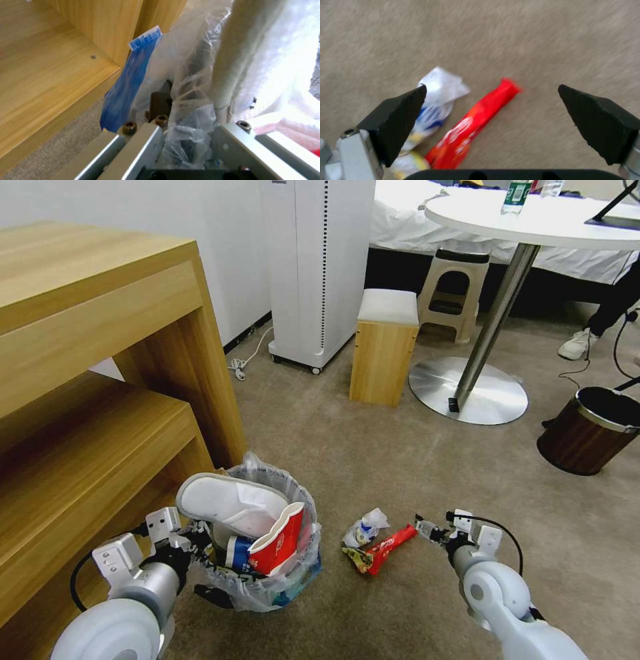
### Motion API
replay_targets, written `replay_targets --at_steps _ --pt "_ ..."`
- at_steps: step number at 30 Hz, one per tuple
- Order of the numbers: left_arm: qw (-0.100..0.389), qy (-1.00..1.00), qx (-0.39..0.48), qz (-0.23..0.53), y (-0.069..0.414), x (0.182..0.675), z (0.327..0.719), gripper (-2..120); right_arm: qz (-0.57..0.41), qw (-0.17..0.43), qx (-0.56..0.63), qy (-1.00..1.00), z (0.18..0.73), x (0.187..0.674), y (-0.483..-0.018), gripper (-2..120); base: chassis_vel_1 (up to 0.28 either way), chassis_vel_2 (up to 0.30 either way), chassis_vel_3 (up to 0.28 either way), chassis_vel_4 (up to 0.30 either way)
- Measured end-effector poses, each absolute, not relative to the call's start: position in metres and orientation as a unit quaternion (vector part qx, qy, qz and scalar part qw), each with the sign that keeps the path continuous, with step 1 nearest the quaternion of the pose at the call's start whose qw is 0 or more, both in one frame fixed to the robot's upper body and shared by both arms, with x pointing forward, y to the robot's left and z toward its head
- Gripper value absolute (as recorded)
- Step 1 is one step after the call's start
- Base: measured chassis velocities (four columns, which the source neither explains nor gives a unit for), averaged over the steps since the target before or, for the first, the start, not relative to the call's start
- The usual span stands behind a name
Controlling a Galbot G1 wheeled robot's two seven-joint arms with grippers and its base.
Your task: Pick up the trash bin and place the garbage on the floor into it.
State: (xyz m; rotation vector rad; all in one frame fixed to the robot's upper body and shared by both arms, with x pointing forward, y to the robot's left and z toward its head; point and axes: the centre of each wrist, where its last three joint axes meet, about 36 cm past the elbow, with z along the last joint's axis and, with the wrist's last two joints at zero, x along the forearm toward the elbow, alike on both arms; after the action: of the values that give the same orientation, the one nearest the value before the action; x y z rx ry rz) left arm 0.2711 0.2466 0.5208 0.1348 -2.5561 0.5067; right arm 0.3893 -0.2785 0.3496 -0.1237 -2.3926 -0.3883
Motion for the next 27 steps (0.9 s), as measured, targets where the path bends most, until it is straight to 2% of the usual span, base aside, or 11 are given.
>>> replay_targets --at_steps 5,16,27 --pt "0.263 -0.945 0.051 0.186 0.247 0.271 0.521 1 -0.179 0.381 -0.032 -0.907 0.341 0.398 -0.264 100 0.0 0.0 0.0 0.0" --pt "0.266 -0.944 0.053 0.188 0.244 0.268 0.519 1 -0.216 0.398 -0.02 -0.892 0.324 0.415 -0.246 100 0.0 0.0 0.0 0.0" --pt "0.266 -0.944 0.053 0.187 0.245 0.268 0.519 1 -0.255 0.457 -0.039 -0.851 0.296 0.415 -0.22 100 0.0 0.0 0.0 0.0"
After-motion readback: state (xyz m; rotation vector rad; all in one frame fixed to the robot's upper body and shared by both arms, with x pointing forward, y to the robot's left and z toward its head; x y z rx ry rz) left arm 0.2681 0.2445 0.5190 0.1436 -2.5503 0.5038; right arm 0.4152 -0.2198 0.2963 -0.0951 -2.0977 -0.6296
